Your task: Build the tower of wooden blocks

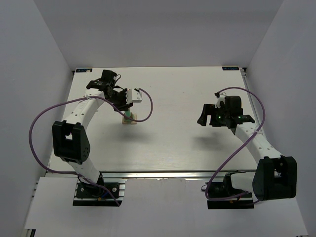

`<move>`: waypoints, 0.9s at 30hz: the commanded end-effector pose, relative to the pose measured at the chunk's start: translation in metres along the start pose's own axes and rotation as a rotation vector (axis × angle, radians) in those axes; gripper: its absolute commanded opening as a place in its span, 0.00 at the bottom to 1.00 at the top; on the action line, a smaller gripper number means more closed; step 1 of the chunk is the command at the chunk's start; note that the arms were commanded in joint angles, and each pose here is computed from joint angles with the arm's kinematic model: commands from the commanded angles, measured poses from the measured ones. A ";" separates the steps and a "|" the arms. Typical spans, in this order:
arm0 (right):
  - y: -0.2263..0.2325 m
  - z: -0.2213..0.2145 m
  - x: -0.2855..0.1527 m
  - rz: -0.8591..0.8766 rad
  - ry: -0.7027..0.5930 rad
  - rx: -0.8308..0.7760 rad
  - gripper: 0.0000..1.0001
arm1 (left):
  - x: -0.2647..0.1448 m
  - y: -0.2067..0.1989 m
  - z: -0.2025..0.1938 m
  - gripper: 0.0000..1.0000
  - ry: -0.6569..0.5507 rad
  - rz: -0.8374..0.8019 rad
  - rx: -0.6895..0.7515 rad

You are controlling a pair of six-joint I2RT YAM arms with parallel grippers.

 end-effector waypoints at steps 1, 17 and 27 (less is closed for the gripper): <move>0.003 0.010 -0.006 0.014 -0.033 -0.024 0.89 | -0.007 0.004 0.012 0.38 -0.041 0.021 0.032; 0.002 0.009 -0.006 0.012 -0.028 -0.027 0.89 | -0.002 0.006 0.011 0.40 -0.042 0.021 0.033; 0.003 0.009 -0.007 0.014 -0.032 -0.031 0.89 | -0.001 0.006 0.009 0.42 -0.037 0.014 0.031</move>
Point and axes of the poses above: each gripper's point midway between its finger pads, its own x axis out along the fingers, its own y axis along the line the jaws close on, z = x × y, the point moved 6 cm from there along -x, back along the fingers, and after that the axes turned 4 degrees about -x, right-handed, at the moved point
